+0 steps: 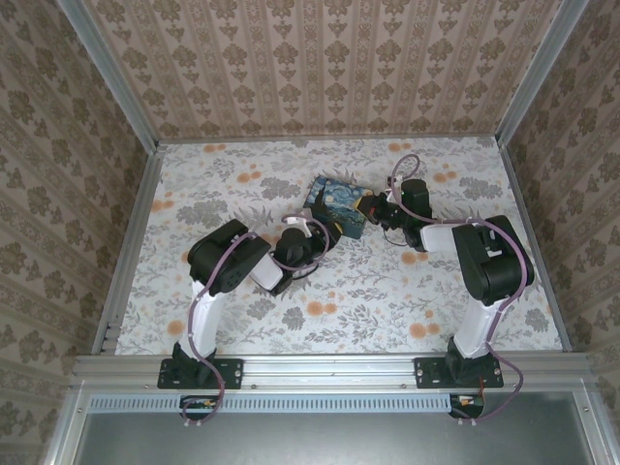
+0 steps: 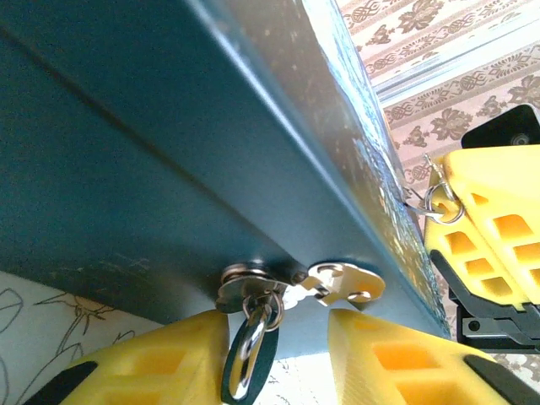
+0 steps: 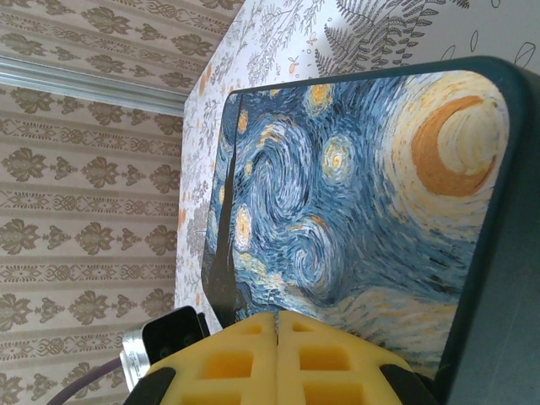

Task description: Unlock the padlock with the key

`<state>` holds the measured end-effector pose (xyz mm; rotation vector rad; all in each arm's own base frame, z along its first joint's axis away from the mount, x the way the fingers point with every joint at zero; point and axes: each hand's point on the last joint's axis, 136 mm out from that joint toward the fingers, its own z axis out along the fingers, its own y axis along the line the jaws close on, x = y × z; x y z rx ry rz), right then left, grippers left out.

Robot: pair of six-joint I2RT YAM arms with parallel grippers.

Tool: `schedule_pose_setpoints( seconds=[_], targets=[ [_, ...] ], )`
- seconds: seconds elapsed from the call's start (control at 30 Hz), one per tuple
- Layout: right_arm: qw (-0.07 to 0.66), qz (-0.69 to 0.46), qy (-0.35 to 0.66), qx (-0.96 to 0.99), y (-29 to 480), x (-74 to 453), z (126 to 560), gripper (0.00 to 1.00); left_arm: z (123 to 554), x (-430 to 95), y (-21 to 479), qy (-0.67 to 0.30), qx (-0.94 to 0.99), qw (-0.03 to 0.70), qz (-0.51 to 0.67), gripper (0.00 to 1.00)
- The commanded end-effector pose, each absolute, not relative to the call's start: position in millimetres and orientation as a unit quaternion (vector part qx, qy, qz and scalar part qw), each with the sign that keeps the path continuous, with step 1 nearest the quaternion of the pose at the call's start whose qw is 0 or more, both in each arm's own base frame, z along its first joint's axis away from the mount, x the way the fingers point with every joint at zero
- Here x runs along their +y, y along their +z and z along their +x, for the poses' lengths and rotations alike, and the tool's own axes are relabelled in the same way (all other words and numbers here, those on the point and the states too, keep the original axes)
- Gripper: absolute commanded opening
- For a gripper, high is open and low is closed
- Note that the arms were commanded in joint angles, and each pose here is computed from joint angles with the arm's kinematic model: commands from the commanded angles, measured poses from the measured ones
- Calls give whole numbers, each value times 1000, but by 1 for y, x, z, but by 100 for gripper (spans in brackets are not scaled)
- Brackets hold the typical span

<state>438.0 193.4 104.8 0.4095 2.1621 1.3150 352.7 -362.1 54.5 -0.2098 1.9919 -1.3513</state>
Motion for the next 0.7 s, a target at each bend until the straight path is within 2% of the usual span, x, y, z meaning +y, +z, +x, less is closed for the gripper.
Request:
schedule_pose_setpoints(
  seconds=[0.0, 0.2, 0.4, 0.53, 0.67],
  targets=[
    [261, 171, 474, 824, 79, 191, 433, 0, 354, -359, 31, -483, 800, 348, -74, 33],
    [262, 165, 481, 820, 86, 193, 434, 0, 356, -359, 31, -479, 803, 348, -69, 20],
    [278, 142, 499, 808, 124, 196, 429, 0, 355, -360, 37, -492, 797, 341, -77, 10],
    [284, 129, 509, 802, 144, 194, 406, 0, 351, -360, 48, -513, 787, 332, -88, 4],
    [273, 134, 513, 803, 139, 190, 374, 0, 345, -358, 61, -531, 778, 322, -96, 0]
  ],
)
